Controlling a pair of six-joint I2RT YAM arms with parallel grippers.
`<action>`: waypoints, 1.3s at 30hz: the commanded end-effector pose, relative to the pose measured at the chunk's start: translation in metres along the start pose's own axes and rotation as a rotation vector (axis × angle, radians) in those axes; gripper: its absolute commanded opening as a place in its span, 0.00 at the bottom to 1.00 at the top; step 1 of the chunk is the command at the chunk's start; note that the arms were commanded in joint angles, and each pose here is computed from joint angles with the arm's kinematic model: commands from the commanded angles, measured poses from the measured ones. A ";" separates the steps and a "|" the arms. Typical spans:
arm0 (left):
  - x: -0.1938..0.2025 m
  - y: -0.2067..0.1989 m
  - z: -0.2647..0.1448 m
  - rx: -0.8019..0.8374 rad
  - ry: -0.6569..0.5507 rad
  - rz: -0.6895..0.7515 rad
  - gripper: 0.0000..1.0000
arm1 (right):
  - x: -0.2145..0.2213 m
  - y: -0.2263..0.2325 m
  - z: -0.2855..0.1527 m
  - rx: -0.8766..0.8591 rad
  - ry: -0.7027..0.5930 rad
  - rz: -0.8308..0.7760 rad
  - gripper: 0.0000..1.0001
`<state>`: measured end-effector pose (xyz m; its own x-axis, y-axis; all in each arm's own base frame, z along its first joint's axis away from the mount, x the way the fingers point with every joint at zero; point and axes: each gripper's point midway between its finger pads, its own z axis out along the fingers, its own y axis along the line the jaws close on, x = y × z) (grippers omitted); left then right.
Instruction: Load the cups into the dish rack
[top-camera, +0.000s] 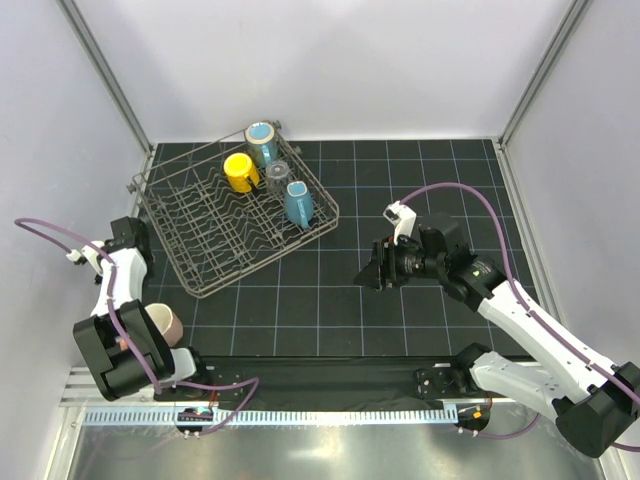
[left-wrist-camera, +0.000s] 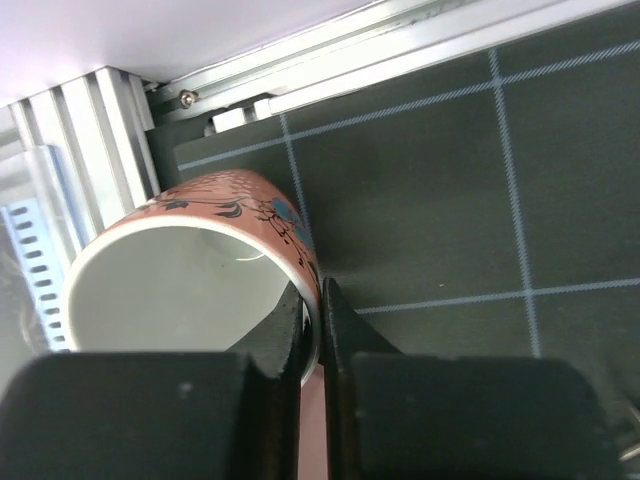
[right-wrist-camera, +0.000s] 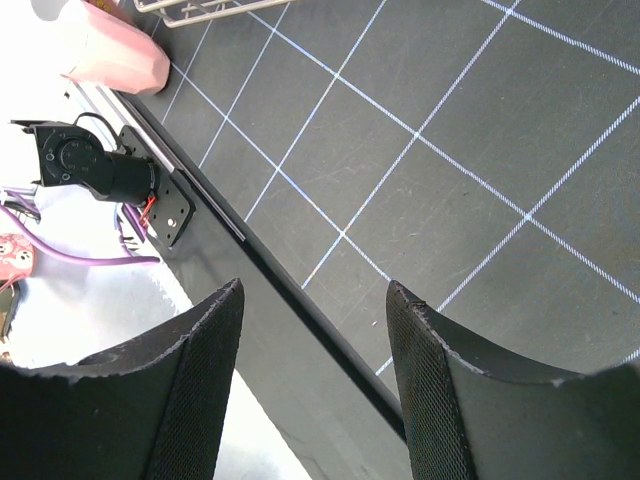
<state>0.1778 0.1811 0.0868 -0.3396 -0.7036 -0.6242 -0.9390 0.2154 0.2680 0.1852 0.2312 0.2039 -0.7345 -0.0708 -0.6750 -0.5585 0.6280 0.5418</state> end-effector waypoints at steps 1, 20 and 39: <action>-0.019 0.000 -0.005 -0.002 -0.046 -0.028 0.00 | -0.016 0.008 -0.007 -0.009 -0.049 -0.034 0.61; -0.086 0.000 -0.097 0.258 -0.205 -0.162 0.00 | -0.026 0.009 0.000 -0.006 -0.047 -0.015 0.61; -0.004 -0.083 -0.372 1.525 0.242 -0.210 0.00 | -0.061 0.055 0.006 -0.200 -0.109 -0.125 0.64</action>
<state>0.2641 -0.0319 0.2918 -0.2678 -0.7919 -0.5488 -0.4518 0.6063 -0.6544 0.2015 0.2597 0.2354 -0.6980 -0.0749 -0.7122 -0.6254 0.5482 0.5553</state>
